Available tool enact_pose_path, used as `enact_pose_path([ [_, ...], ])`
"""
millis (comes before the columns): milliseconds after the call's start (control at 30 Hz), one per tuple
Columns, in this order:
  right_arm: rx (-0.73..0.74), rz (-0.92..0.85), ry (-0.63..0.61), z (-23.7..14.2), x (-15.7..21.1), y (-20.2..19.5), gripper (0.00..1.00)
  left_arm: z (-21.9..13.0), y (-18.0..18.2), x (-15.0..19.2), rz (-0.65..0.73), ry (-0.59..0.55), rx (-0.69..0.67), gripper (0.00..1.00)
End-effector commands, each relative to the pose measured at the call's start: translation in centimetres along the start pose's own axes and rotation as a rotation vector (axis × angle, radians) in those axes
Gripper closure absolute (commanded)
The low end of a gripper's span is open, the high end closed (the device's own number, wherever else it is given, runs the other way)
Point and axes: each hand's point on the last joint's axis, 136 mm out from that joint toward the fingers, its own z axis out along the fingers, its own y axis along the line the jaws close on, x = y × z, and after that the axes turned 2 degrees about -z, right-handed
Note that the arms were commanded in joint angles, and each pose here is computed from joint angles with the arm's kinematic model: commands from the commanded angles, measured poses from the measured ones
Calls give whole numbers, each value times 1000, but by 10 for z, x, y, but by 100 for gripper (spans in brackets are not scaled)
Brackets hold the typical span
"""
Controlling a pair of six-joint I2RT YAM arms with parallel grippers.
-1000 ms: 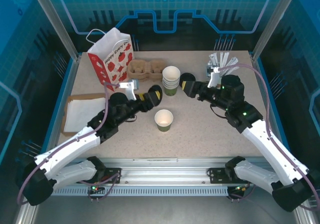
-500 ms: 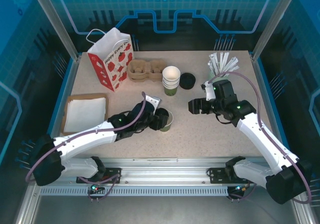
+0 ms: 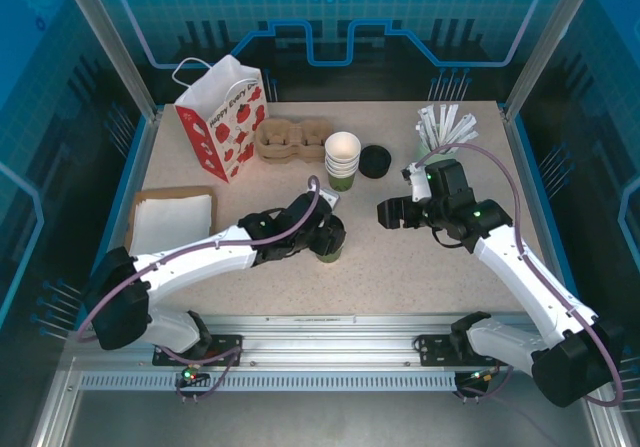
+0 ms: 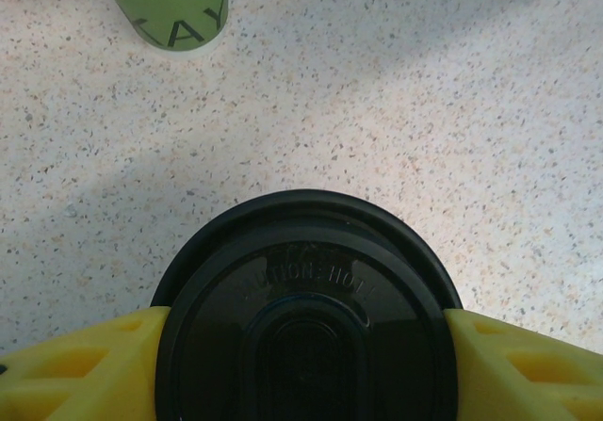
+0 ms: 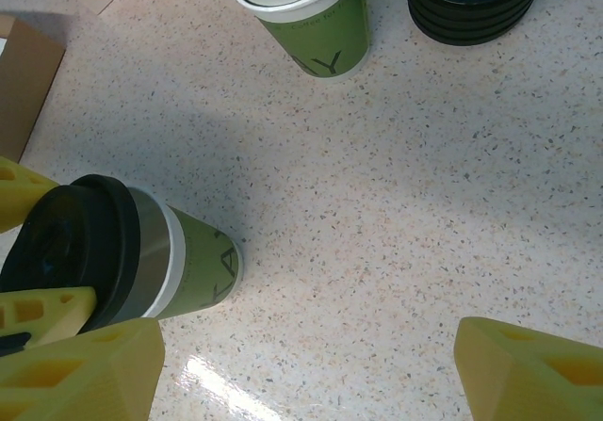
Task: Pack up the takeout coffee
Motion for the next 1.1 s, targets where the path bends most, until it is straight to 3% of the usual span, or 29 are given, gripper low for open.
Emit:
enact_pose_path([
  [0,15,-10,14,-2,5,-4,18,1,-1,1,42,28,-23,34],
  [433,13,-2,19,1,9,-5,18,8,-4,2,60,51,-22,33],
  [1067,17,0,20,2,11,-6,18,17,0,34,77,189,-54,29],
])
